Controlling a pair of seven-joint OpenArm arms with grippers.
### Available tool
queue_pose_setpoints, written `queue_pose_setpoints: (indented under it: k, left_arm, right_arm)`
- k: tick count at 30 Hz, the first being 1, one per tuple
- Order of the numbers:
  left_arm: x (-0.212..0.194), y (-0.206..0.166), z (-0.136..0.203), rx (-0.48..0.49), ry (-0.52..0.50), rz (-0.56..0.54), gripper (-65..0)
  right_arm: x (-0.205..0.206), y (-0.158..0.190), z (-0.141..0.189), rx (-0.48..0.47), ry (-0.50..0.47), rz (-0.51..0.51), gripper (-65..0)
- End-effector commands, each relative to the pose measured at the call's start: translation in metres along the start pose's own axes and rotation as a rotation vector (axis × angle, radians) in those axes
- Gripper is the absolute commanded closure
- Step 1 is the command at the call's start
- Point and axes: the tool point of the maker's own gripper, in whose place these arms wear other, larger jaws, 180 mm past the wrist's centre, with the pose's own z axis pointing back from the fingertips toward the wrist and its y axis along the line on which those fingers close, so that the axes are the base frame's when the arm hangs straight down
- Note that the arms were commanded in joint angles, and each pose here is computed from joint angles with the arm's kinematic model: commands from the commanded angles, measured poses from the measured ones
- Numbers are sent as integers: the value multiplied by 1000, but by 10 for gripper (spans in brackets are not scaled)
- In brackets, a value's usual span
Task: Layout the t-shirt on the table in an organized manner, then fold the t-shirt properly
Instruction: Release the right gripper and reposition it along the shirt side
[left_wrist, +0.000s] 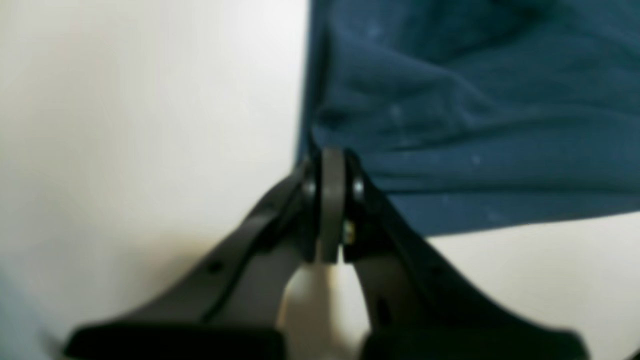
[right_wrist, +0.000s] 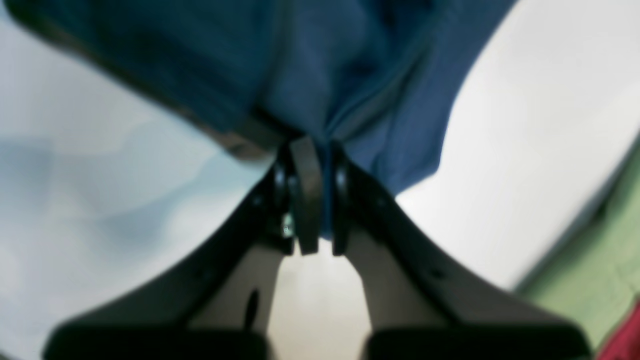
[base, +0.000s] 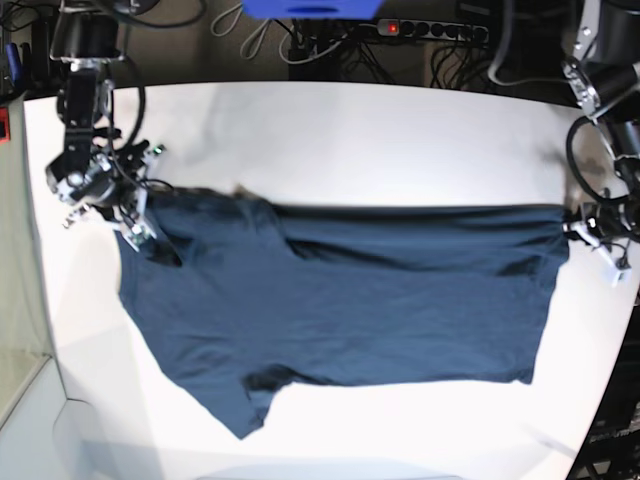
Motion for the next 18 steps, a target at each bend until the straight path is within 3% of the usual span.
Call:
queue_pose_setpoints:
  k: [1,6,10,14,18]
  left_arm:
    - [26,19,26,75,-35,-59,-3]
    - [62,13,60,182,-33,-266,-3]
    - [100,-8,72,196,-88,-354,-3]
    - [115,-36,50,136,-47,-396,-3]
    - [112,-44,39,107,-13,-393,-3]
  right_arm:
    - [8,-28,15,-84,-23,31,0]
    - [31,-62,51,-212,-60,173,0]
    - [71,-81,70,-289,-83,265,0]
    - [105,-85,65,-289,-93,302,0]
    - [111,-79,60,-273,-69,304,0]
